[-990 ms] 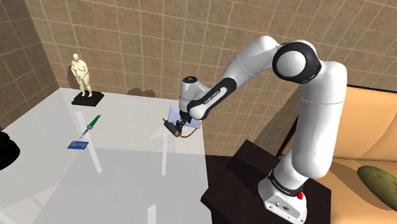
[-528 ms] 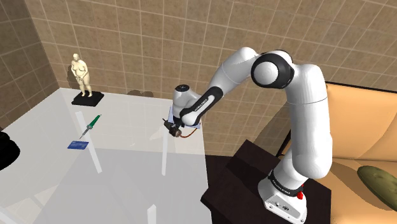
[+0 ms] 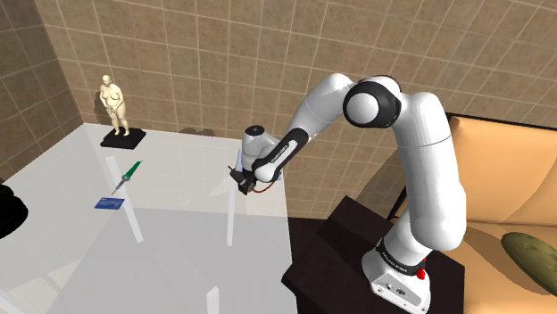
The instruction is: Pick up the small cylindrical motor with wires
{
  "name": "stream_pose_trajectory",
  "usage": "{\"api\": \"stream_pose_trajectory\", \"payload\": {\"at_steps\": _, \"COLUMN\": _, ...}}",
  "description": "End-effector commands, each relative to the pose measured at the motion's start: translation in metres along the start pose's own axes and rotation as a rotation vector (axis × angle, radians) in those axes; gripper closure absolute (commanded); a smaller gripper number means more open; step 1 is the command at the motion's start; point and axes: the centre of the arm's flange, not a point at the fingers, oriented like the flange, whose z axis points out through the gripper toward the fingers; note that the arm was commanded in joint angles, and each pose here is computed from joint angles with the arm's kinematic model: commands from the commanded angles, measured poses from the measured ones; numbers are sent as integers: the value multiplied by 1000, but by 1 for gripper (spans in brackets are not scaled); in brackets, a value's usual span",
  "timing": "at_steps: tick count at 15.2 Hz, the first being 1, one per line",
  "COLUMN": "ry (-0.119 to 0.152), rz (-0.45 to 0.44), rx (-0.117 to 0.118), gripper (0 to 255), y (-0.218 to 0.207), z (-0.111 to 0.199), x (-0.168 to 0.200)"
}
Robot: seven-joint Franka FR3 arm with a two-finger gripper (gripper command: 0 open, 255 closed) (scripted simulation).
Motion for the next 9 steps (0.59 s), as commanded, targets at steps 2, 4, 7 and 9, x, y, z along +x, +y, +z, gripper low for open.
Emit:
{"api": "stream_pose_trajectory", "payload": {"at_steps": 2, "ry": -1, "rz": -2, "rx": 1, "gripper": 255, "y": -1, "z": 1, "x": 0}}
{"api": "stream_pose_trajectory", "payload": {"at_steps": 4, "ry": -1, "rz": -2, "rx": 1, "gripper": 255, "y": -1, "z": 1, "x": 0}}
{"api": "stream_pose_trajectory", "payload": {"at_steps": 7, "ry": -1, "rz": -2, "rx": 1, "gripper": 255, "y": -1, "z": 1, "x": 0}}
{"api": "stream_pose_trajectory", "payload": {"at_steps": 9, "ry": -1, "rz": -2, "rx": 1, "gripper": 255, "y": 0, "z": -5, "x": 0}}
